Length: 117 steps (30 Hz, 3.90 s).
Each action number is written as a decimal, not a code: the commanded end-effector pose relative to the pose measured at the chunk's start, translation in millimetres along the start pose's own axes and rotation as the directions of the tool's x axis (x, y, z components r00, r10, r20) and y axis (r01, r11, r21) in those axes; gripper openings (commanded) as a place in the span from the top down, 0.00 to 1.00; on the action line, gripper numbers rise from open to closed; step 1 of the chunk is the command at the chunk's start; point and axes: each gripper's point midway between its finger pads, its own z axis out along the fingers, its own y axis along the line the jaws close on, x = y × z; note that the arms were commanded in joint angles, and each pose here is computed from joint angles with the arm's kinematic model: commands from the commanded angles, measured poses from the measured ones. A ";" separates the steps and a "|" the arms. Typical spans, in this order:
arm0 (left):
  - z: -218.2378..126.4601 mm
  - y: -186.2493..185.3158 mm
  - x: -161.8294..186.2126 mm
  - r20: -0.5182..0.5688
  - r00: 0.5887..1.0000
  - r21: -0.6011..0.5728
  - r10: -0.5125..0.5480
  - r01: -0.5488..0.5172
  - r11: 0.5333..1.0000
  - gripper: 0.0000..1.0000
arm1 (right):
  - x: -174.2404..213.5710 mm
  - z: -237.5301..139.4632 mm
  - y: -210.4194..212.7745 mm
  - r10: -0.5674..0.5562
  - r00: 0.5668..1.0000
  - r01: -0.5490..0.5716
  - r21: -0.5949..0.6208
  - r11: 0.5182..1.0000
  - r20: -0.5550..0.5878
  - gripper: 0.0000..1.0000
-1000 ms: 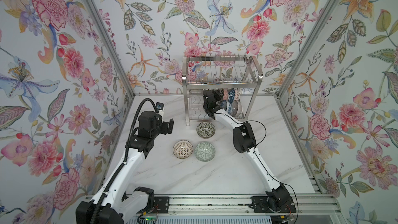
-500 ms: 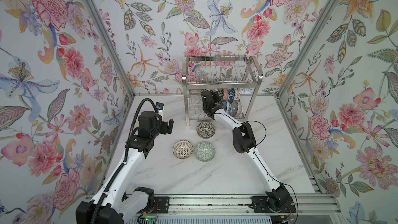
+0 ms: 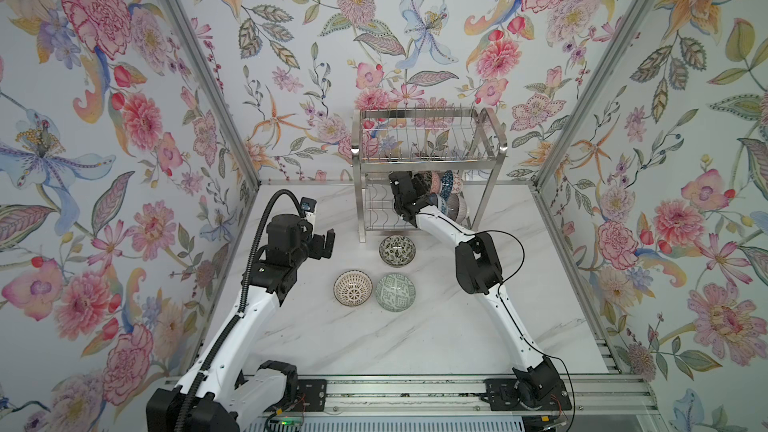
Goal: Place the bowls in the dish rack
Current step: 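Lower the dark geometric bowl into the upper rack tier with the right gripper, then open the right gripper to leave the dark geometric bowl in the rack, then withdraw the right gripper while the left gripper moves toward the olive leaf-pattern bowl, then lower the left gripper onto the olive leaf-pattern bowl's rim and close it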
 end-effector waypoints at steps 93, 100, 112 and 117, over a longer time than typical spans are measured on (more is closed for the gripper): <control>169.0 -187.6 78.5 -0.271 0.962 0.279 -0.041 0.119 0.953 0.22 | 113.9 -261.7 -168.8 0.393 0.907 -0.414 -0.491 0.767 -0.150 0.01; 174.4 -189.2 88.2 -0.293 0.955 0.283 -0.041 0.127 0.951 0.35 | 114.2 -262.4 -169.2 0.394 0.907 -0.414 -0.492 0.766 -0.149 0.01; 178.9 -188.9 95.6 -0.308 0.950 0.282 -0.042 0.134 0.950 0.60 | 114.7 -263.2 -169.2 0.395 0.907 -0.414 -0.492 0.766 -0.148 0.01; 178.5 -188.6 94.9 -0.307 0.951 0.284 -0.042 0.133 0.949 0.68 | 115.2 -262.7 -168.7 0.393 0.907 -0.414 -0.492 0.766 -0.150 0.01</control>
